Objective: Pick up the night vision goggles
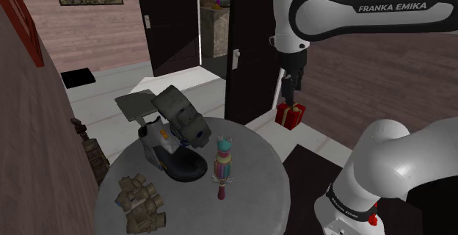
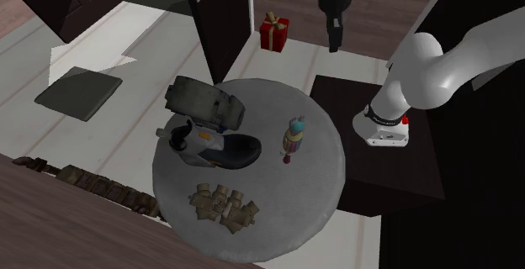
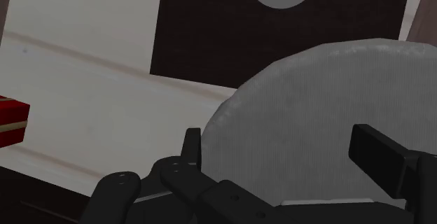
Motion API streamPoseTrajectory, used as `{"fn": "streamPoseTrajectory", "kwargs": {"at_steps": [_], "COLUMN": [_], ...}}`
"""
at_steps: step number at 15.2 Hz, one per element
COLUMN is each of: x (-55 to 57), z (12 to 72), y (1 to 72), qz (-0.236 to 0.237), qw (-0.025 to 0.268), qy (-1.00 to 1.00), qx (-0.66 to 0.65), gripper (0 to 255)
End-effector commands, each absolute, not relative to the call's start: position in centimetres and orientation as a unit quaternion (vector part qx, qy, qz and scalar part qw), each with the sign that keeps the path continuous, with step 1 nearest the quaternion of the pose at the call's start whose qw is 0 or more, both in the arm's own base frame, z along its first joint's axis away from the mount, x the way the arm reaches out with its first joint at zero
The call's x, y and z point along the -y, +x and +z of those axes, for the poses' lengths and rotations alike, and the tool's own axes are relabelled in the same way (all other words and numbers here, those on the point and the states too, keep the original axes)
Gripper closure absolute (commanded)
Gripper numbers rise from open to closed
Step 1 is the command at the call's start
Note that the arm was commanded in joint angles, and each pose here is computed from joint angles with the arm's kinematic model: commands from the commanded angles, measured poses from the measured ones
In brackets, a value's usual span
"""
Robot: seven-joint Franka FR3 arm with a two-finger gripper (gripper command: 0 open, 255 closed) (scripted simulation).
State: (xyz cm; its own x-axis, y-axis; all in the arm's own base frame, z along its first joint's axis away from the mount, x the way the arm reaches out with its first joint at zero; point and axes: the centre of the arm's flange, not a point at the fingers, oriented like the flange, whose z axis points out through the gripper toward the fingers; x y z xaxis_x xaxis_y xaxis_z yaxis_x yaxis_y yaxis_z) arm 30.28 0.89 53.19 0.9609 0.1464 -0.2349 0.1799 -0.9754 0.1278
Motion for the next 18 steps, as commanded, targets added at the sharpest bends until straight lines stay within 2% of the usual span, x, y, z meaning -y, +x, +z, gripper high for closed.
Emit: {"fn": "streamPoseTrajectory", "kwargs": {"at_steps": [1, 18], "x": [-0.9, -20.0], "z": [53.2, 45.1], "y": [30.3, 37.3], "qz": [-0.113, -0.098], "qw": [0.074, 0.066], "qy": [0.987, 0.992], "qx": [-0.083, -0.037], "gripper": [0, 0]}}
